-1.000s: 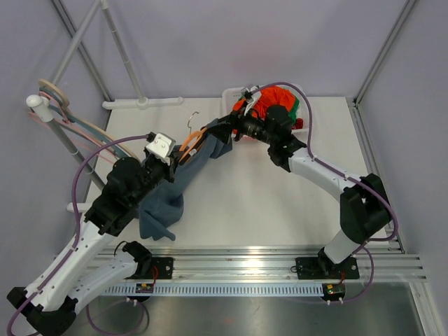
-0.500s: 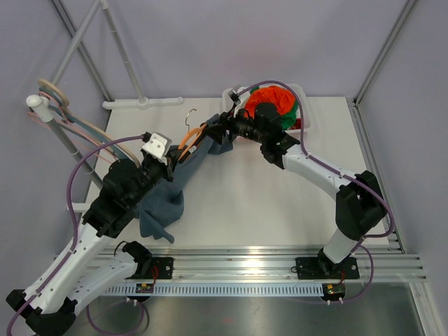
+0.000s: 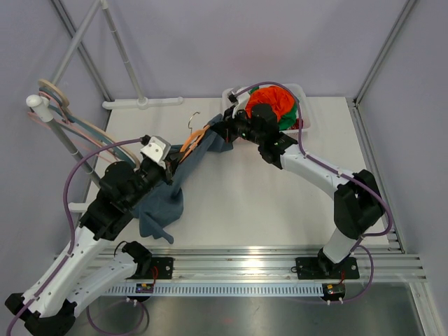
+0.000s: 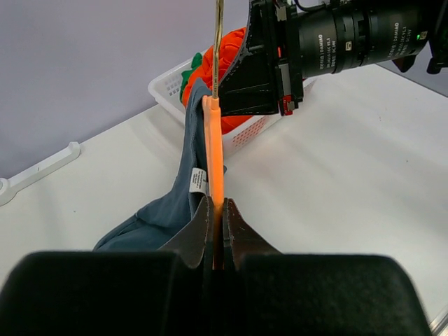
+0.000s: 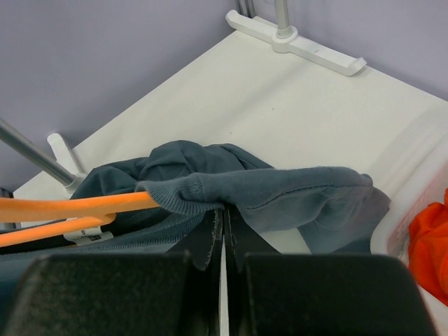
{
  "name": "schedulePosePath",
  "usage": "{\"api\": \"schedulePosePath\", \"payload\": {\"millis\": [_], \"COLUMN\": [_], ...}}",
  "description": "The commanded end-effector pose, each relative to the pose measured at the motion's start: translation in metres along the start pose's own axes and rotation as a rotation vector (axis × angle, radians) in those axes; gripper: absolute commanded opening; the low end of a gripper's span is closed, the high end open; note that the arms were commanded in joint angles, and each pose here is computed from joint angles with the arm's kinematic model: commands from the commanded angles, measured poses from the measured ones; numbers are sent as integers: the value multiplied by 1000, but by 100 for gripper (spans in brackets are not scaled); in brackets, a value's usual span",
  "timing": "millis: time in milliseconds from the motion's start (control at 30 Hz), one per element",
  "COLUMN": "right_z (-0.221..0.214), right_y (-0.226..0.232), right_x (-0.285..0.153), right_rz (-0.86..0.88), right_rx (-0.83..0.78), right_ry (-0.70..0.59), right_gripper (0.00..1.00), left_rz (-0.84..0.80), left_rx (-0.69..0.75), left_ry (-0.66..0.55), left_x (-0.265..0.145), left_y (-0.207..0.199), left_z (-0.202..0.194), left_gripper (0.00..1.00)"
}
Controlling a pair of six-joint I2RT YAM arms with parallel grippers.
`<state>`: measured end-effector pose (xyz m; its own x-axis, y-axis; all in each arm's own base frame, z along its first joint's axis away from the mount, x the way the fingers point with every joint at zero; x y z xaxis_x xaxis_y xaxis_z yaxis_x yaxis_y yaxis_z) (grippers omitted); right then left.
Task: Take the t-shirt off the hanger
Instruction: Pass the hanger from the left arm to the right
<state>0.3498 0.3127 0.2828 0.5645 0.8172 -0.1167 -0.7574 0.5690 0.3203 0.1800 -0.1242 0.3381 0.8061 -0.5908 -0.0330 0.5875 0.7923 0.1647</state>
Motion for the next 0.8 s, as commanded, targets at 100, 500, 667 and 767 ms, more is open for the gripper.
{"api": "schedulePosePath", "payload": {"millis": [100,500,667,767], "right_z": [31,32,30,32], "right_y": [-25,-58,-50,-39], "right_x": [-16,-32,-41,-53], "right_rz": [-149,-222,-168,-111], "right_rx": [-7,29,-16,-79], "right_ry": [-107,-127,-152,-182], "right_gripper": [0,8,49,67], "left_rz": [-109,-129,-131,-141], "left_rx": [35,34,35,36], "left_ry": [-150,-202,-169,-146], "left_x": [-13,-30,-27,-24], "left_y": [-9,-11,-11,-11], "left_z": [31,41,39,38], "left_gripper": [0,0,0,0]}}
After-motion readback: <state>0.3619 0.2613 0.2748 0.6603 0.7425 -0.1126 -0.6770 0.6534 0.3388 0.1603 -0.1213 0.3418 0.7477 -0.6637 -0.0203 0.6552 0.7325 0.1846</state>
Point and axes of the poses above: each gripper's point midway between its finger pads, its own x axis out along the fingers, its own y axis along the line the jaws close on, z = x × y, the point moved 7 cm from there along -x, back along the fingers, and after that the axes turned 5 degrees about x, right-handed, at the moved point
